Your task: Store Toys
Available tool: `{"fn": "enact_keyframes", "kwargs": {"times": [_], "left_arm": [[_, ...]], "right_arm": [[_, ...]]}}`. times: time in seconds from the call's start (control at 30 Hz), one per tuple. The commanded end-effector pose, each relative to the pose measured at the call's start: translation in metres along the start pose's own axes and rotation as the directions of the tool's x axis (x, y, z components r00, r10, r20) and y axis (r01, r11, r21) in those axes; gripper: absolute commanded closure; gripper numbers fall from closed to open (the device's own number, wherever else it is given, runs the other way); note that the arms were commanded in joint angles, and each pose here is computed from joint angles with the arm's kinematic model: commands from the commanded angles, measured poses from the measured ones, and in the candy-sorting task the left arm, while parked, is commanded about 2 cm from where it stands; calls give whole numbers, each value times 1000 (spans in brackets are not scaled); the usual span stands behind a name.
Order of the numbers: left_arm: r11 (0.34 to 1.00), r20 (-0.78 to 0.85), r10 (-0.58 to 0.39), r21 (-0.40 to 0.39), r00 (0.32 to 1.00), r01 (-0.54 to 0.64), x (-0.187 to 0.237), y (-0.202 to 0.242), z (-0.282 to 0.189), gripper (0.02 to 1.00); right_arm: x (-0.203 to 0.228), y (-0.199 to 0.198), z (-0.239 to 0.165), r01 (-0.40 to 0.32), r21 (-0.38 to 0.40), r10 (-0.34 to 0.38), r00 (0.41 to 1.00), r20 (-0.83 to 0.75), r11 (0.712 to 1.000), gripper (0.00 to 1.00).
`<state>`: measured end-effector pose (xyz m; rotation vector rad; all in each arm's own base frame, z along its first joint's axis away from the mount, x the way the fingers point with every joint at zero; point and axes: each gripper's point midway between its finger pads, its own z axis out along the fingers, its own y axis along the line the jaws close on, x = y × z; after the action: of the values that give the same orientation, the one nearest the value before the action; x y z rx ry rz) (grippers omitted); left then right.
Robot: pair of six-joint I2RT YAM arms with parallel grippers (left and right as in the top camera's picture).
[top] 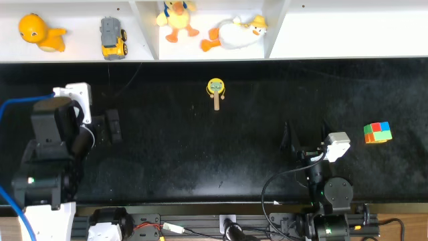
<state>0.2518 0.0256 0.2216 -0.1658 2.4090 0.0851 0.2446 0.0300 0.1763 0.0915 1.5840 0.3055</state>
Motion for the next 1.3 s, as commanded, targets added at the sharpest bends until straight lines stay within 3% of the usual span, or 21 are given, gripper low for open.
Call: {"fn": "enact_keyframes", "kwargs": {"times": [0.03,0.43,0.6,0.87,1.03,1.3], "left_arm": [[1000,-22,-23,-9,1000,23,7,1,5,20],[1000,-92,-15,-12,996,14,16,0,21,23],[998,117,-32,61,993,25,-1,-10,3,20],[994,534,-106,90,839,68,3,-4,14,20],[985,635,-169,140,754,104,20,-4,28,20],[983,690,-181,143,701,113,36,-1,34,20]], "right_arm": [[4,1,0,3,-11,-3,1000,-4,1000,5],[4,1,0,3,-11,-3,1000,-4,1000,7],[4,1,0,3,-11,-3,1000,-4,1000,5],[4,1,0,3,-11,-3,1000,-4,1000,5],[4,1,0,3,-11,-3,1000,-4,1000,5],[4,1,0,3,-11,-3,1000,-4,1000,7]]}}
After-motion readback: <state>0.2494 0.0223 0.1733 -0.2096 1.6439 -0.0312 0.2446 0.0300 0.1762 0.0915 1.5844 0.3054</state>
